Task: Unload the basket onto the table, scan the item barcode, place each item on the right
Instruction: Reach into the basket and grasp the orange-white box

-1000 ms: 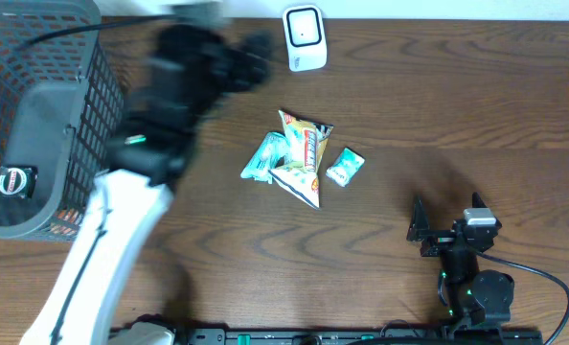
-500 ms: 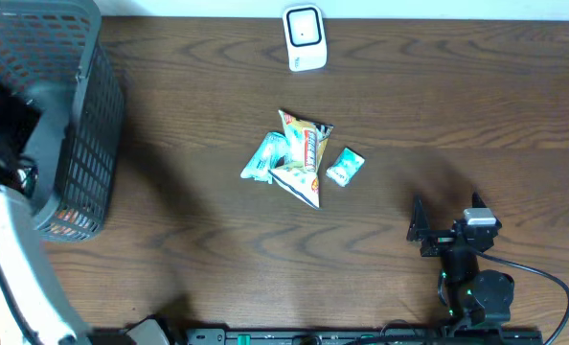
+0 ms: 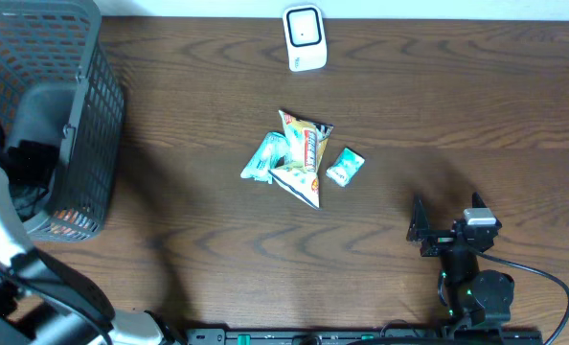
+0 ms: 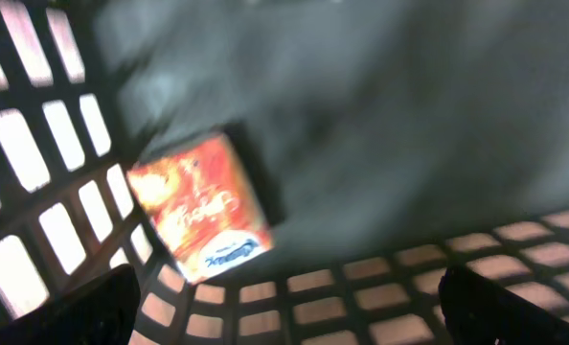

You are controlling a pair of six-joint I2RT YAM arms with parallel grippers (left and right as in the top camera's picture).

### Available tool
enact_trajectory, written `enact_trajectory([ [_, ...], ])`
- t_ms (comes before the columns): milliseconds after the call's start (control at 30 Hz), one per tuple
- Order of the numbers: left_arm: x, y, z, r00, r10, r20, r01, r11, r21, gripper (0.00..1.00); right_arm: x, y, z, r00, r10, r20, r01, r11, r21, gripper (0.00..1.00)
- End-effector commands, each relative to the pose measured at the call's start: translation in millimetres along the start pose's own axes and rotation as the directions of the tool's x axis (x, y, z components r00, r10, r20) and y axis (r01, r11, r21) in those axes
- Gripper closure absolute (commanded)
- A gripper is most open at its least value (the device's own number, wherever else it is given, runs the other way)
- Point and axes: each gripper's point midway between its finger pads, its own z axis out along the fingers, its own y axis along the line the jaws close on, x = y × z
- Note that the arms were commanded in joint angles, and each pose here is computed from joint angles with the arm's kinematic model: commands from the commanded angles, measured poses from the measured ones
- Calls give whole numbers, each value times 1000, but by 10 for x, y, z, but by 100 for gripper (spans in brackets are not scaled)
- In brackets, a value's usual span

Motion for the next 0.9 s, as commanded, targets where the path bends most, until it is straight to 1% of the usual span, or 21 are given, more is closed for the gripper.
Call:
enact_trajectory([
  [0, 91, 90, 238, 994, -74, -82, 68, 995, -72, 2, 11, 31, -1, 1000, -12, -2, 12, 1000, -13, 1],
  [100, 126, 148, 399, 990, -80, -120, 66, 991, -119, 2, 11, 31, -1, 1000, -12, -2, 12, 1000, -14, 1],
  [167, 149, 224, 537, 986, -90, -143, 64, 983, -173, 2, 11, 31, -1, 1000, -12, -2, 12, 1000, -13, 1],
  [367, 232, 337, 816, 973, -104, -205, 51, 967, -248, 2, 11, 31, -1, 1000, -12, -2, 12, 1000, -14, 1],
  [400, 242, 347, 844, 972, -105, -212, 49, 966, -254, 3, 11, 31, -1, 1000, -12, -2, 12, 1000, -13, 1],
  [467, 262, 368, 900, 968, -109, -225, 46, 962, -267, 12, 11, 31, -1, 1000, -12, -2, 12, 1000, -14, 1],
  [533, 280, 387, 948, 965, -111, -237, 42, 959, -279, 24, 11, 31, -1, 1000, -12, -2, 12, 1000, -14, 1],
  [600, 297, 403, 989, 962, -111, -248, 36, 957, -288, 32, 11, 31, -1, 1000, -12, -2, 12, 1000, -14, 1],
  [667, 310, 415, 1023, 960, -98, -261, 19, 957, -291, 49, 11, 31, -1, 1000, -12, -2, 12, 1000, -13, 1],
  [700, 313, 419, 1031, 960, -91, -265, 10, 957, -291, 60, 11, 31, -1, 1000, -12, -2, 12, 1000, -14, 1],
  [733, 314, 419, 1034, 960, -89, -267, 8, 957, -291, 66, 11, 31, -1, 1000, -12, -2, 12, 1000, -13, 1],
  [767, 312, 417, 1033, 960, -89, -266, 9, 957, -290, 76, 11, 31, -1, 1000, -12, -2, 12, 1000, -13, 1],
  [800, 306, 412, 1029, 960, -90, -264, 10, 958, -288, 88, 11, 31, -1, 1000, -12, -2, 12, 1000, -13, 1],
  [833, 291, 398, 1019, 962, -88, -260, 11, 959, -284, 92, 11, 31, -1, 1000, -12, -2, 12, 1000, -13, 1],
  [867, 276, 383, 1007, 963, -86, -256, 12, 960, -280, 92, 11, 31, -1, 1000, -12, -2, 12, 1000, -13, 1],
])
